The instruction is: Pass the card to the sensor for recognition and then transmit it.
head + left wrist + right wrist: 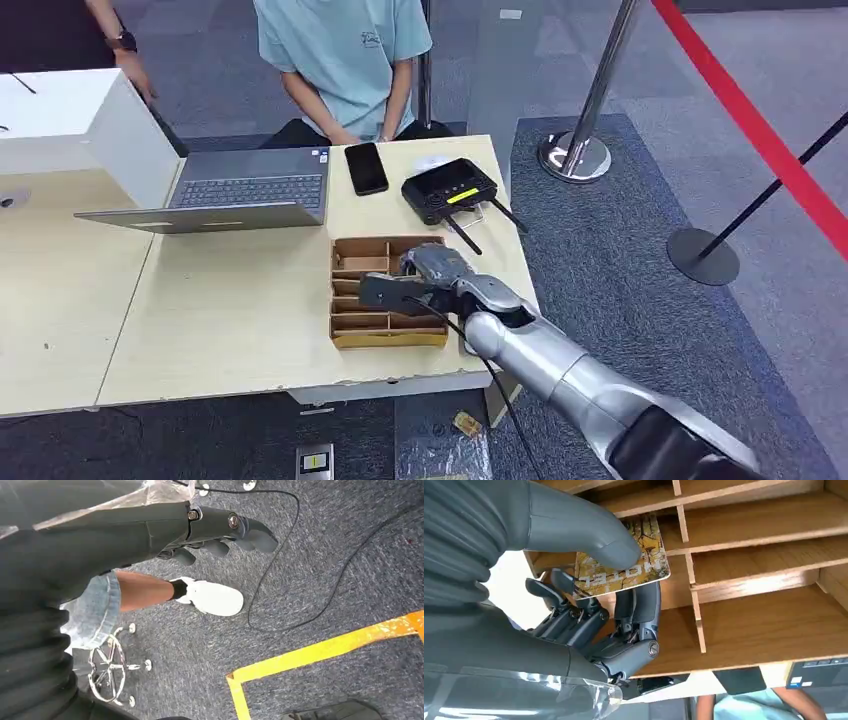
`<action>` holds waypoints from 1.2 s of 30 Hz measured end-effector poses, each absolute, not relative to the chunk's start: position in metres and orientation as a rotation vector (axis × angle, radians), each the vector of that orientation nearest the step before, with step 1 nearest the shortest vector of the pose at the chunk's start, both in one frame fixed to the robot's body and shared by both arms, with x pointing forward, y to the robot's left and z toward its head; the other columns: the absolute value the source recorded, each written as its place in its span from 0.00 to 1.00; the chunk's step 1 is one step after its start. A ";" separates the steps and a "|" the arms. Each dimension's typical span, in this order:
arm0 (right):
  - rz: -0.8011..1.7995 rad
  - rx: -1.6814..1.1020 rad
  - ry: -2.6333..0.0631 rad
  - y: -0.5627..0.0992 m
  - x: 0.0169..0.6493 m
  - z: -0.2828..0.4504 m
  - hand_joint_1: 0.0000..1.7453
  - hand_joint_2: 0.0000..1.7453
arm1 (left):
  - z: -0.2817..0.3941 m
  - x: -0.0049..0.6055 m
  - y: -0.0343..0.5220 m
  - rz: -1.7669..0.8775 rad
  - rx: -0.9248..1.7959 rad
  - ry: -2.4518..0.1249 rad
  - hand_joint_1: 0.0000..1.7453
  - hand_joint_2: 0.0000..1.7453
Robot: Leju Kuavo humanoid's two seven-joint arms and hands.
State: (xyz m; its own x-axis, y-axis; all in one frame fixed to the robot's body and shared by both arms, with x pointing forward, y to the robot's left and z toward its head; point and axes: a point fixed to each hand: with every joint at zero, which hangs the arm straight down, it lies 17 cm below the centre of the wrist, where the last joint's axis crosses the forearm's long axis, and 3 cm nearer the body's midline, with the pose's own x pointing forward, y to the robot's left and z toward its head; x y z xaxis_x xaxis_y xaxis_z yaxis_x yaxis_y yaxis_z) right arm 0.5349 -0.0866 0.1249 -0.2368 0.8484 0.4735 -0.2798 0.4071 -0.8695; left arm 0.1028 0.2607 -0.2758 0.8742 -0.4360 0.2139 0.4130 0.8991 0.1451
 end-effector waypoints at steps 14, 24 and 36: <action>1.105 -0.654 -1.576 -0.091 0.579 0.226 1.00 1.00 | -0.276 0.105 0.267 -0.462 0.104 -0.260 0.00 1.00; 1.093 -0.744 -1.641 -0.095 0.602 0.303 0.97 1.00 | -0.276 0.104 0.271 -0.476 0.104 -0.257 0.00 1.00; 1.144 -0.838 -1.596 -0.110 0.626 0.331 1.00 1.00 | -0.274 0.113 0.272 -0.453 0.117 -0.302 0.00 1.00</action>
State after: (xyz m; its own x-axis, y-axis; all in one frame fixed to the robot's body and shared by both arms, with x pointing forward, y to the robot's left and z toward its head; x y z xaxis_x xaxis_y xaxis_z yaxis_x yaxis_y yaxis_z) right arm 0.6261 -0.1101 0.3313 -0.2983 0.9032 0.3085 -0.0025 0.3225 -0.9466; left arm 0.1126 0.2721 -0.2739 0.8553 -0.4476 0.2609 0.4130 0.8931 0.1781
